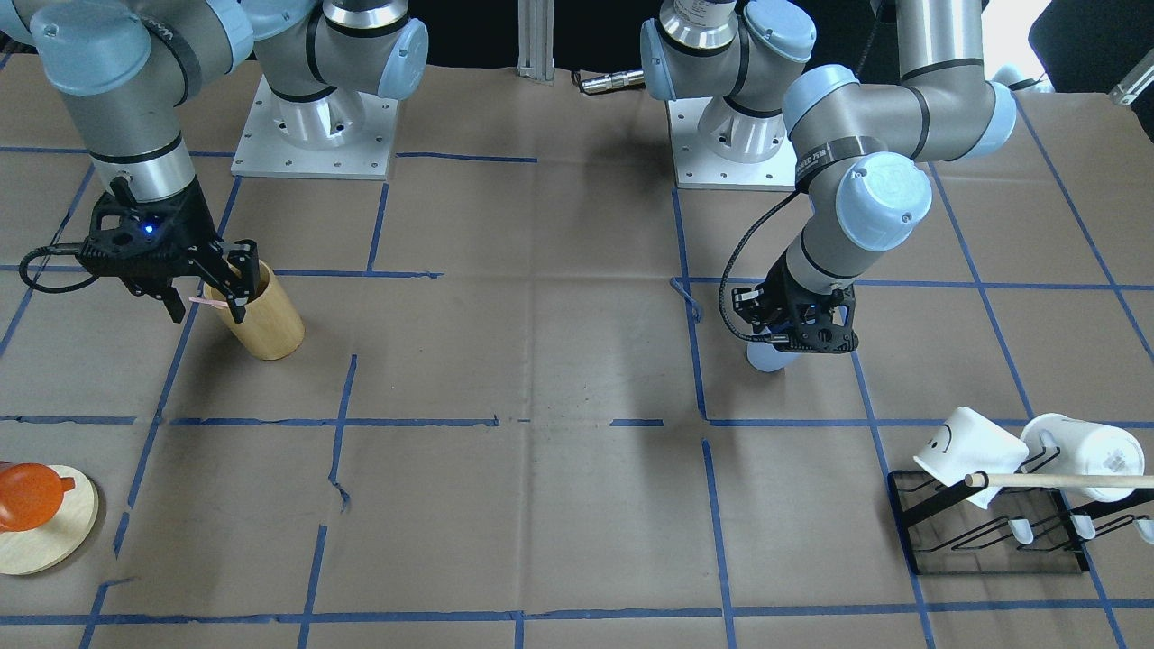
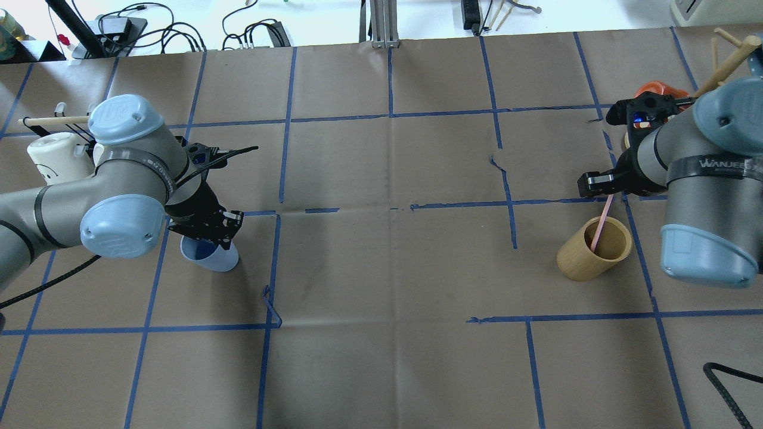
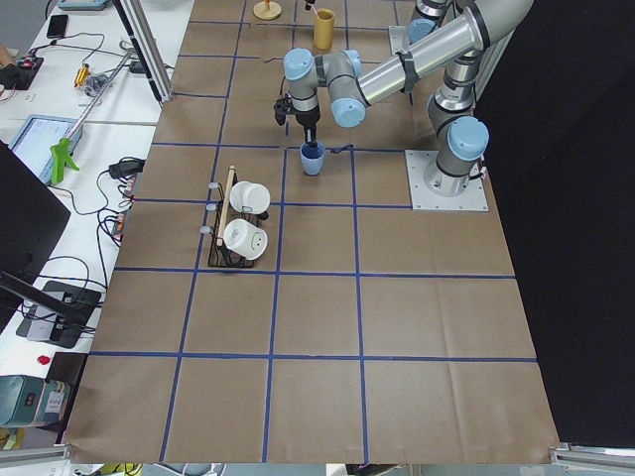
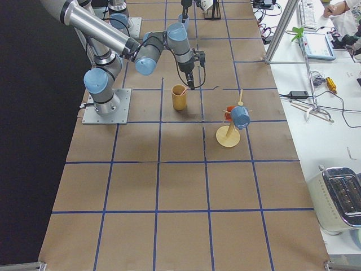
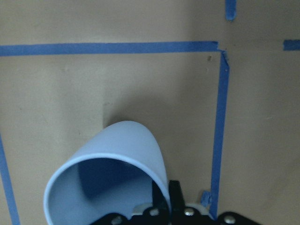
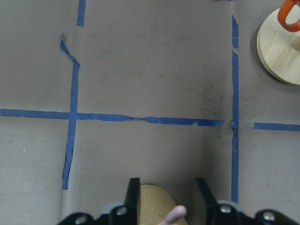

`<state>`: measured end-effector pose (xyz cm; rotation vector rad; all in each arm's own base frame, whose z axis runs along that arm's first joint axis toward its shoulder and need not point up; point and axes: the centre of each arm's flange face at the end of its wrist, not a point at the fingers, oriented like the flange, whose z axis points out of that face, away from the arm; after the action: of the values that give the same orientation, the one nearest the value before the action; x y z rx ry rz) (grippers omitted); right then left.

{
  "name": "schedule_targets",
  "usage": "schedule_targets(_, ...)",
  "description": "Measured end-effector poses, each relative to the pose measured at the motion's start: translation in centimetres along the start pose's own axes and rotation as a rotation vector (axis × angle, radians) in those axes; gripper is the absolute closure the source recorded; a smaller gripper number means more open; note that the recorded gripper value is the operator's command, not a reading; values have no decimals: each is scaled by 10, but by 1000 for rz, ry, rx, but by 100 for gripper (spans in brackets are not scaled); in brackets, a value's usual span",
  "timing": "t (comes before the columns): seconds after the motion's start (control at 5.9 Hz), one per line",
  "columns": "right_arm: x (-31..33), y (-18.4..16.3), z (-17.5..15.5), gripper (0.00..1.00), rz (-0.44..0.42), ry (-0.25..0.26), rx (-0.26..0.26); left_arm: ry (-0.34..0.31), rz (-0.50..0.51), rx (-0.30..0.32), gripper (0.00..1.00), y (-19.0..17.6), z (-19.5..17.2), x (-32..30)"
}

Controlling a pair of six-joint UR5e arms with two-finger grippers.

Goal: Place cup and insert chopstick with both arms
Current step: 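Lift blue cup with left gripper toward table center while right gripper grasps pink stick, then set blue cup down at table center while right gripper lifts pink stick out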

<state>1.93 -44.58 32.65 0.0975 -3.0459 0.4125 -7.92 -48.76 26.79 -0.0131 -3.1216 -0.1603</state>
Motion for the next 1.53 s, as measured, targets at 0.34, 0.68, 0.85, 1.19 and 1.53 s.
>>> schedule_targets(0.34,0,0,-1,92,1,0,2,-3,-51,61,90,-38,-25,59)
schedule_targets(0.68,2,-12,-15,93,-2,6,32,5,-119,120,90,-81,-40,169)
schedule_targets(0.85,4,-26,-31,93,-5,6,47,19,-114,150,90,-90,-47,220)
schedule_targets(1.19,11,-61,-85,93,-5,-11,21,39,-52,161,89,-78,-50,286)
schedule_targets(1.53,9,-95,-154,92,23,-39,-45,58,-34,107,88,-77,-22,303)
